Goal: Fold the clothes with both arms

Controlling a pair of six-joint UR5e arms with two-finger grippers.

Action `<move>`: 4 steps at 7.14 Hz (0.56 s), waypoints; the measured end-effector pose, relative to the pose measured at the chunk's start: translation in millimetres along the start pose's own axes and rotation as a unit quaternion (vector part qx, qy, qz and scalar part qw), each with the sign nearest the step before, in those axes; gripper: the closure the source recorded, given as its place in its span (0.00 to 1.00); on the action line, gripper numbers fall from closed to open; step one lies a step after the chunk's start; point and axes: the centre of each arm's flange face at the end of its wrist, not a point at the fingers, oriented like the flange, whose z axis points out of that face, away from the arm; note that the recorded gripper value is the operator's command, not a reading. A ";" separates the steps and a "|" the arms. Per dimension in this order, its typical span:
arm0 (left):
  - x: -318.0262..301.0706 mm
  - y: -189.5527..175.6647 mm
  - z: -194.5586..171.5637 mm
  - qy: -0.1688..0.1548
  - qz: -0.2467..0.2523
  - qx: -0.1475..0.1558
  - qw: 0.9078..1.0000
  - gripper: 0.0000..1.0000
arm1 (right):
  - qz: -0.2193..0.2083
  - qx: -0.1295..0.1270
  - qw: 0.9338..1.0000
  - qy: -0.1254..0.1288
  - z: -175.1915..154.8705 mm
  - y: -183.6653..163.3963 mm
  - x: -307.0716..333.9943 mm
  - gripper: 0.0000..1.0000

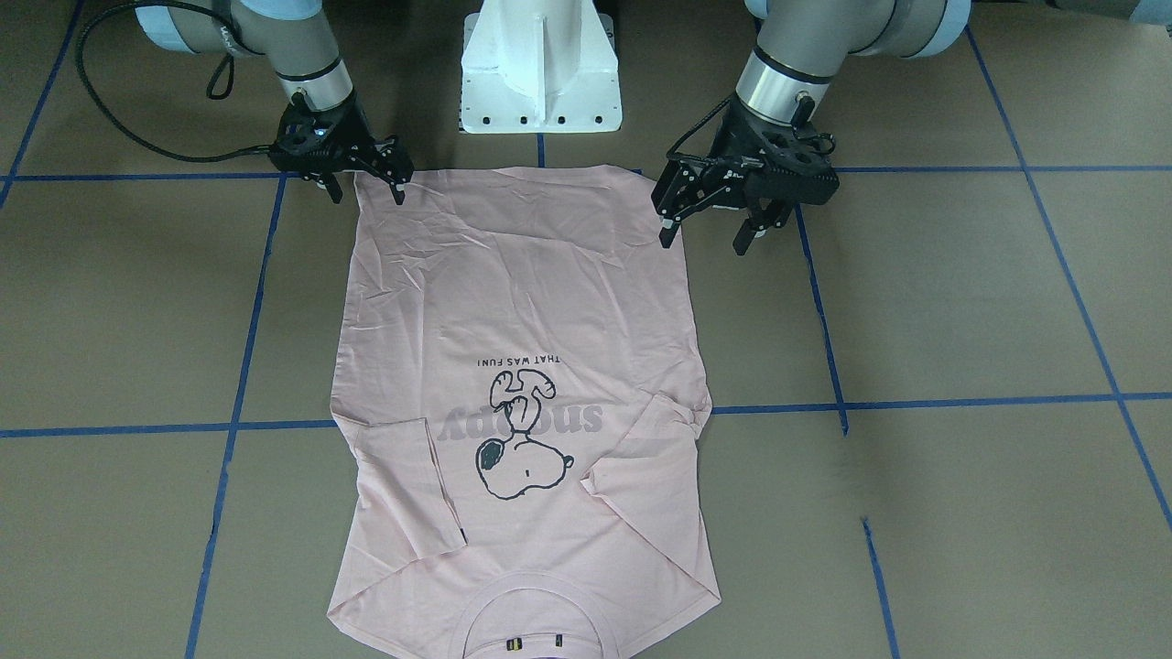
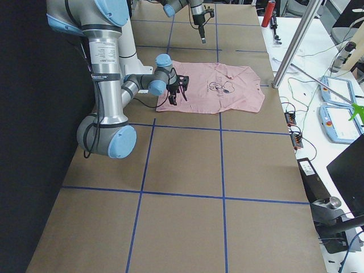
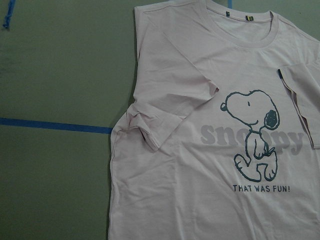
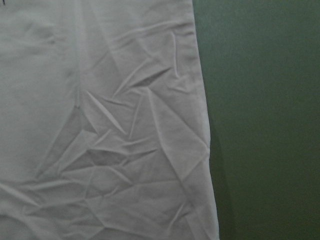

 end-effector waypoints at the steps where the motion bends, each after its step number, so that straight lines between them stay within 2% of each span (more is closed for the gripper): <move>1: 1.0 0.2 -0.8 0.001 0.000 0.000 1.000 0.00 | -0.001 -0.005 1.000 0.011 4.7 14.9 -0.4 0.01; 4: 2.2 0.4 -1.4 0.003 0.000 0.000 1.000 0.00 | -0.002 -0.025 0.999 0.025 8.9 29.3 2.0 0.01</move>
